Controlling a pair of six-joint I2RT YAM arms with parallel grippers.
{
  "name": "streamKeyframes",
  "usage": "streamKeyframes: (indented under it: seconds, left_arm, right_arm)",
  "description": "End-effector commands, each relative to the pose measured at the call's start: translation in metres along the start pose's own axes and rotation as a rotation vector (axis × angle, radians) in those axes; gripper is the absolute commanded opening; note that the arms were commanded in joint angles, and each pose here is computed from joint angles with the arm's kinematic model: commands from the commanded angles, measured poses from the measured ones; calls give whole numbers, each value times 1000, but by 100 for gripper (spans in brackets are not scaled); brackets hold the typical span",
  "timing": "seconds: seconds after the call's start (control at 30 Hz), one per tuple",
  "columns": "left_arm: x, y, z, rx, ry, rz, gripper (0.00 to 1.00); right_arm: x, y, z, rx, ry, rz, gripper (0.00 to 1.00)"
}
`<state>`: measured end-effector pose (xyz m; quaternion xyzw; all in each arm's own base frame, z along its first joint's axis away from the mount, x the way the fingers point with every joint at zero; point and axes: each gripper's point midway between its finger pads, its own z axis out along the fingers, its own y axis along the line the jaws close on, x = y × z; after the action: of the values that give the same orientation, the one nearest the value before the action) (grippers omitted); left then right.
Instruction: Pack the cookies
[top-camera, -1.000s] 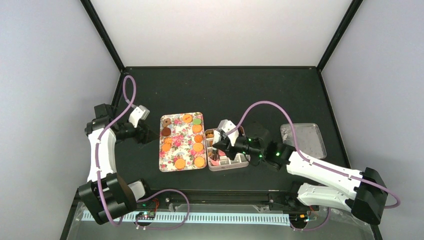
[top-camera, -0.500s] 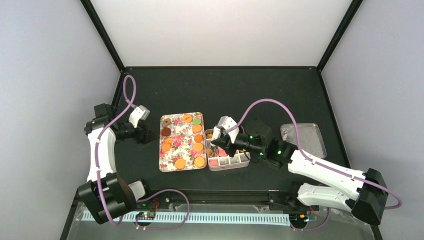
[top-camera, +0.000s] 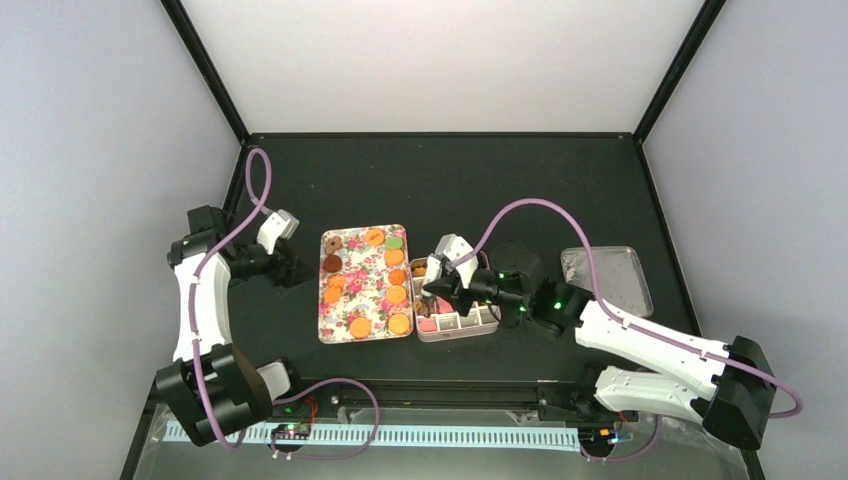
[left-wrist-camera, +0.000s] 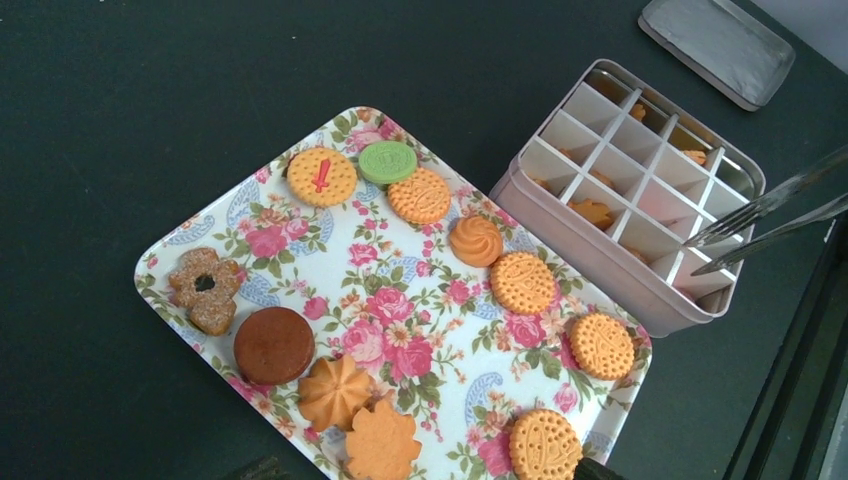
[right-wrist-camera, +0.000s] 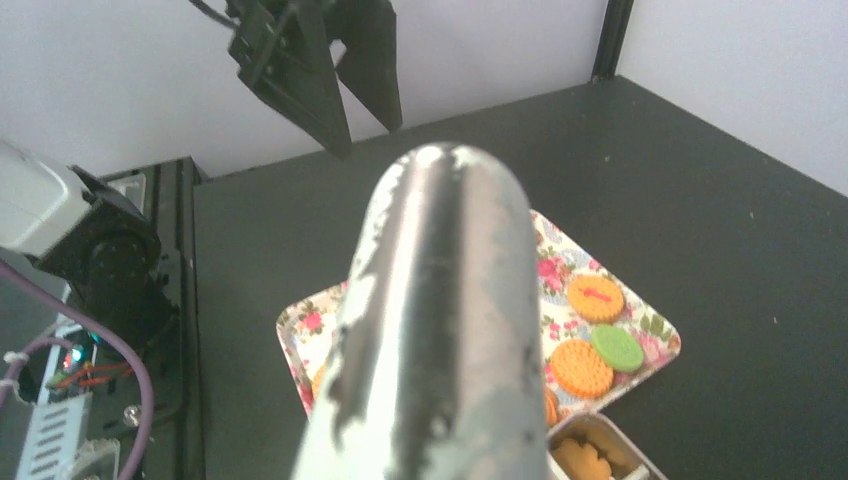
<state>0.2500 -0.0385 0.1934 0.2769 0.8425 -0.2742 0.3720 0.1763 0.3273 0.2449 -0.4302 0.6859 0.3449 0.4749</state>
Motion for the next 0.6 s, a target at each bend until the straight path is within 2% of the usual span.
streamKeyframes:
  seconds: [0.0,0.2,0.33,0.57]
  left_arm:
    - [-7,9,-5,-28,13,-2,78]
    - [6,23,-5,-77,63,-45,80]
    - [16,30,-9,-110,83,-47,80]
    - [21,30,-13,-101,85,-59,80]
  right_arm:
    - [-64,10,-2,-52,-166,-15,23]
    - [-86,26,50,-126,-165,-41,28]
    - [-74,37,95,-160,-111,-51,32]
    - [-46,55,133,-201,-51,-52,39]
